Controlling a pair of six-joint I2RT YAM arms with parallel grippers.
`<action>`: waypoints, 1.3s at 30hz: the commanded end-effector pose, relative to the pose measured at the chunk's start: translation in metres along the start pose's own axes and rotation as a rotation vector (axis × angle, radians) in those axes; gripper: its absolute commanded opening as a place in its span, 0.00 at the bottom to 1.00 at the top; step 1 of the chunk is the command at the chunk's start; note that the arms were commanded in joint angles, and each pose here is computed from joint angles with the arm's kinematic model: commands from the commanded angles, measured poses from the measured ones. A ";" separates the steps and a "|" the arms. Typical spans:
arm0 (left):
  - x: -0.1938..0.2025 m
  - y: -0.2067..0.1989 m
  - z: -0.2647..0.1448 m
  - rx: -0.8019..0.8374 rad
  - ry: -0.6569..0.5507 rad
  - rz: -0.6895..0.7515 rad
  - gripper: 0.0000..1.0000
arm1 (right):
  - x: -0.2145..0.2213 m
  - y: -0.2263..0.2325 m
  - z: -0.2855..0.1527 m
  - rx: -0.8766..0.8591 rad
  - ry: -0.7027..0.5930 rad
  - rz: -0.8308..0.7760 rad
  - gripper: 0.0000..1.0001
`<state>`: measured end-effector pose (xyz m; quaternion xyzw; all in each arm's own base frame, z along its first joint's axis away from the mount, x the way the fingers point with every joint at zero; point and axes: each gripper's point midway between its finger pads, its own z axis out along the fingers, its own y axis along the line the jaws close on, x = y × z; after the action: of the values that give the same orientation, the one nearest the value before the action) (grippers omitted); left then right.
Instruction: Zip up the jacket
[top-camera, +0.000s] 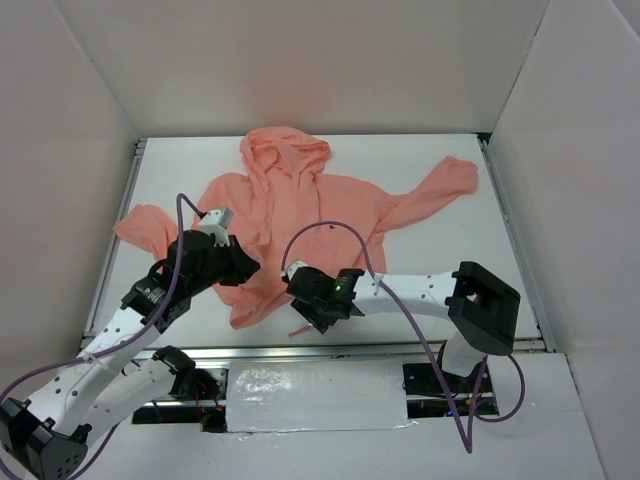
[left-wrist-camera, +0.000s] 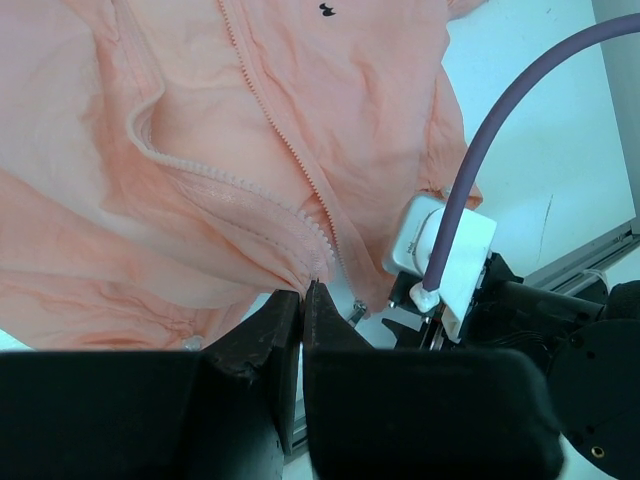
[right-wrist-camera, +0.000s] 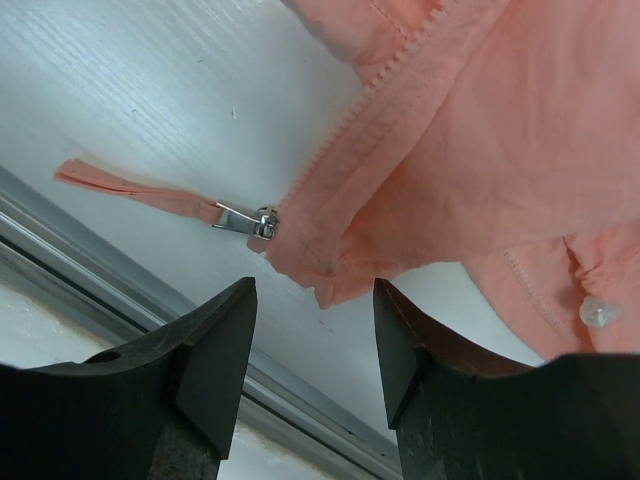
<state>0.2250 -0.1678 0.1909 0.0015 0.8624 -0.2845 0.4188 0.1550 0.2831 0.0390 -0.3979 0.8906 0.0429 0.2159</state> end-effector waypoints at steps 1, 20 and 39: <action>-0.002 -0.007 -0.002 0.041 -0.015 0.010 0.00 | -0.021 0.008 -0.001 -0.036 -0.058 -0.057 0.58; 0.002 -0.009 -0.001 0.059 -0.006 0.011 0.00 | -0.016 0.022 0.016 -0.150 -0.019 -0.027 0.48; 0.003 -0.009 -0.001 0.058 -0.002 0.007 0.00 | -0.014 0.015 0.017 -0.207 0.014 0.056 0.38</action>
<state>0.2197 -0.1708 0.1880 0.0089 0.8623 -0.2951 0.4113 0.1546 0.2992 0.0174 -0.3992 0.8970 0.1181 0.1485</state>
